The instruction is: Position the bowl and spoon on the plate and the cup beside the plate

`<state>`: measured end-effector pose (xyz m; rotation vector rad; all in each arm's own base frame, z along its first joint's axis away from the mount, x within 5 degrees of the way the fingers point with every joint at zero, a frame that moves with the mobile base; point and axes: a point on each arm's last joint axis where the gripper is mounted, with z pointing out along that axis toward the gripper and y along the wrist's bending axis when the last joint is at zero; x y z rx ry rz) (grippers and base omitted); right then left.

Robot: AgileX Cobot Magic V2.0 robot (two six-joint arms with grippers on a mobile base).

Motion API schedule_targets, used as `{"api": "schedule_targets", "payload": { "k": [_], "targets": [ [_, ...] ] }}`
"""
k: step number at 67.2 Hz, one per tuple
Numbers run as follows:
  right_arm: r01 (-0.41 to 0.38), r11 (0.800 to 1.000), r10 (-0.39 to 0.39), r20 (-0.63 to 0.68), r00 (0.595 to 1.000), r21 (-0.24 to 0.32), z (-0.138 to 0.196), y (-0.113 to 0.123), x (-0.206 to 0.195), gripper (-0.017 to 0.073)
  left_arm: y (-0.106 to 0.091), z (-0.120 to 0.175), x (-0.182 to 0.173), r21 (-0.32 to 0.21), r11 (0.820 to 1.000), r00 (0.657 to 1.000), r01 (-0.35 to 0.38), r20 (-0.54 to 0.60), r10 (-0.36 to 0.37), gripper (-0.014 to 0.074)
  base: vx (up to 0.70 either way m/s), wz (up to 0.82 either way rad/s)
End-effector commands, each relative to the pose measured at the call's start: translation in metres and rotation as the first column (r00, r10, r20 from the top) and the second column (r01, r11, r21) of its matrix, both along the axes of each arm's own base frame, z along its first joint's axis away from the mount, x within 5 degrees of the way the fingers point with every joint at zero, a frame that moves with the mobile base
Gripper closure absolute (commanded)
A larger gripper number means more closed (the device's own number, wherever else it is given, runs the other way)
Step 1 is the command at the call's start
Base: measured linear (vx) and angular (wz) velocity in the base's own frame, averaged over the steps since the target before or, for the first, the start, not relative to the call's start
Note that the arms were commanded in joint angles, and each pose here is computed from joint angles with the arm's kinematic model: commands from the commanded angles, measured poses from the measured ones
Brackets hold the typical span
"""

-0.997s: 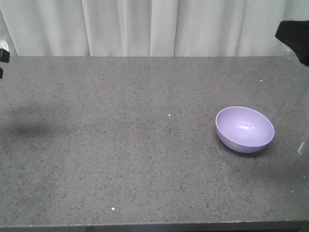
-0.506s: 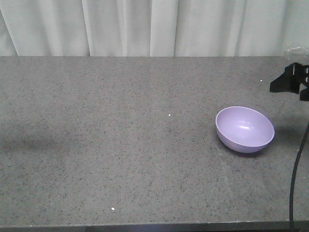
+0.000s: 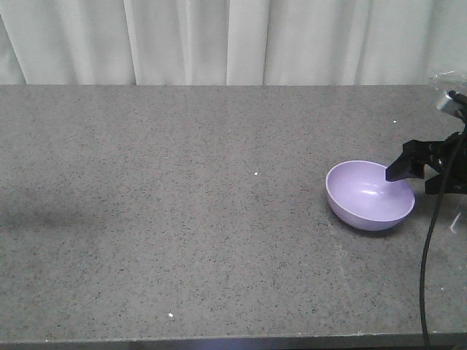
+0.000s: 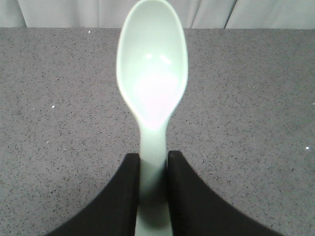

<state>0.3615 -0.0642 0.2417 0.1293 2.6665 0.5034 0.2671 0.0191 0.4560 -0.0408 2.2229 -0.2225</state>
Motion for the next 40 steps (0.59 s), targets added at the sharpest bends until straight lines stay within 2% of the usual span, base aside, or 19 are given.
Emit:
{"api": "schedule_targets", "payload": {
  "k": [1,12,20,25,40],
  "targets": [
    [-0.009,1.0,0.008,0.057,0.998,0.015,0.016,0.001,0.003,-0.0031,-0.003,0.02,-0.008,-0.018,1.0,0.994,-0.002,0.109,0.004,0.0601,0.0,0.0],
    [-0.023,0.999,0.022,0.014,1.0,0.029,0.003,0.001,0.006,-0.0024,-0.003,0.02,-0.008,-0.018,1.0,0.994,-0.002,0.109,0.004,0.0601,0.0,0.0],
    [-0.031,0.999,0.031,0.001,1.0,0.035,0.0,0.001,0.006,0.0031,-0.003,0.02,-0.008,-0.018,1.0,0.994,-0.002,0.109,0.004,0.0601,0.0,0.0],
    [-0.032,0.999,0.032,-0.001,0.999,0.035,0.0,0.001,0.006,0.0109,-0.003,0.02,-0.008,-0.018,1.0,0.994,-0.002,0.109,0.004,0.0601,0.0,0.0],
    [-0.027,0.999,0.027,-0.005,1.0,0.04,0.0,0.001,0.006,0.0494,-0.003,0.02,-0.008,-0.017,1.0,0.994,-0.003,0.111,0.005,0.0601,0.0,0.0]
  ]
}}
